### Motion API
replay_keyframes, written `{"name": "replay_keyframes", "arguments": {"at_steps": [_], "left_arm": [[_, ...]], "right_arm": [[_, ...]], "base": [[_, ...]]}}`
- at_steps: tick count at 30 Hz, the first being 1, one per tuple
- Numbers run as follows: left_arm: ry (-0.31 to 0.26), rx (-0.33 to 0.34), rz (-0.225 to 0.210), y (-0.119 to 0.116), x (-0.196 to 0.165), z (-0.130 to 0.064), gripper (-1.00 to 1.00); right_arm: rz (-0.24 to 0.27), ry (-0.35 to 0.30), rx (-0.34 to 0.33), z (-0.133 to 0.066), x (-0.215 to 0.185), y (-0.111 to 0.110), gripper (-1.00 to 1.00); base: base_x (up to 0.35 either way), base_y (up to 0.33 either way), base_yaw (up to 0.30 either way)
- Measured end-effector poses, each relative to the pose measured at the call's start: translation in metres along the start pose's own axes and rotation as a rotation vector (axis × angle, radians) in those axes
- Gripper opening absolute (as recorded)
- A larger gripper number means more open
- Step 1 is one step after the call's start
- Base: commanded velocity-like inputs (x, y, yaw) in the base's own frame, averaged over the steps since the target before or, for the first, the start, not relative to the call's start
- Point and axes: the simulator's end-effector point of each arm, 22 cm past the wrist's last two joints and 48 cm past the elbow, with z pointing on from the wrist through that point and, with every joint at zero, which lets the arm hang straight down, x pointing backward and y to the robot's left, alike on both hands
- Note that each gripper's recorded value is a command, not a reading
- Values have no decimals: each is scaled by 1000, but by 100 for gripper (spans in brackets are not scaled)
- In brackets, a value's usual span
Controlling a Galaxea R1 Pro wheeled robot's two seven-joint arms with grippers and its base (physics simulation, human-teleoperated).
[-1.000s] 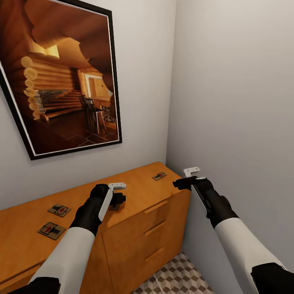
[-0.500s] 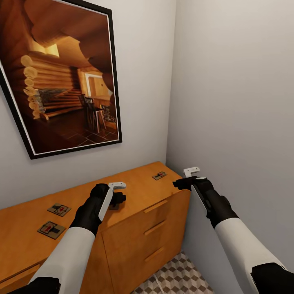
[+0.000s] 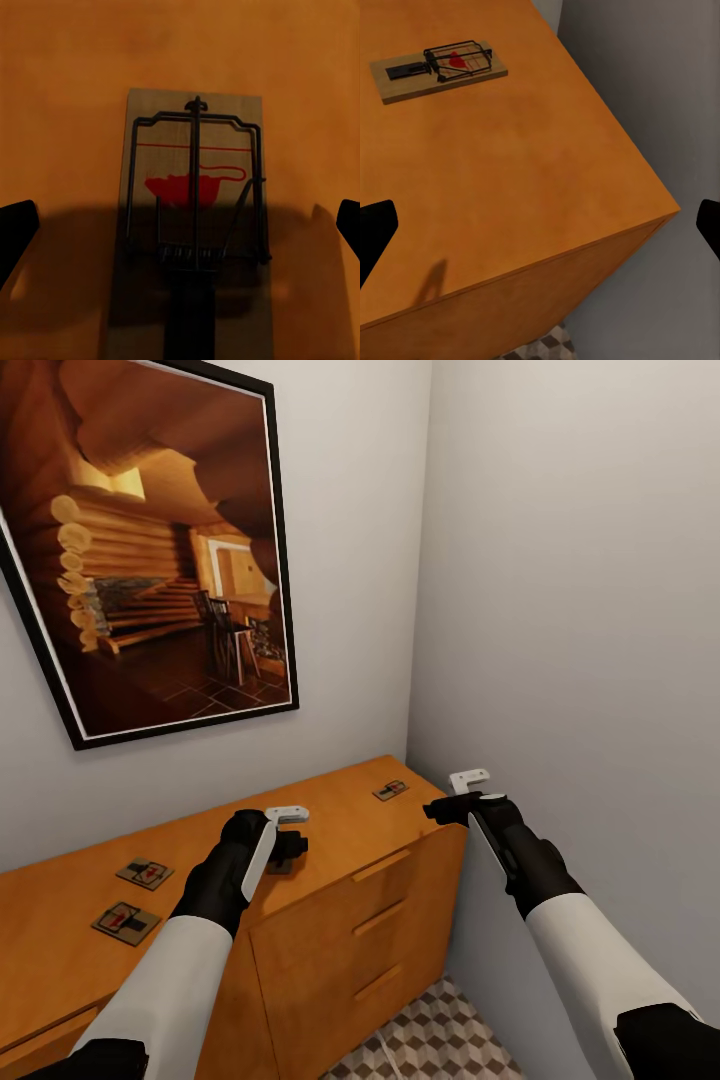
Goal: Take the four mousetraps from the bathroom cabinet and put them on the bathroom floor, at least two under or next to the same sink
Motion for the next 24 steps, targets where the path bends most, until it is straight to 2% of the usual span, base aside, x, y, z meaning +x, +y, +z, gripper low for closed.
{"name": "replay_keyframes", "arguments": {"at_steps": [24], "left_arm": [[-1, 6, -3, -1, 0, 0, 100]], "right_arm": [[0, 0, 0, 0, 0, 0, 100]], "base": [[0, 0, 0]]}}
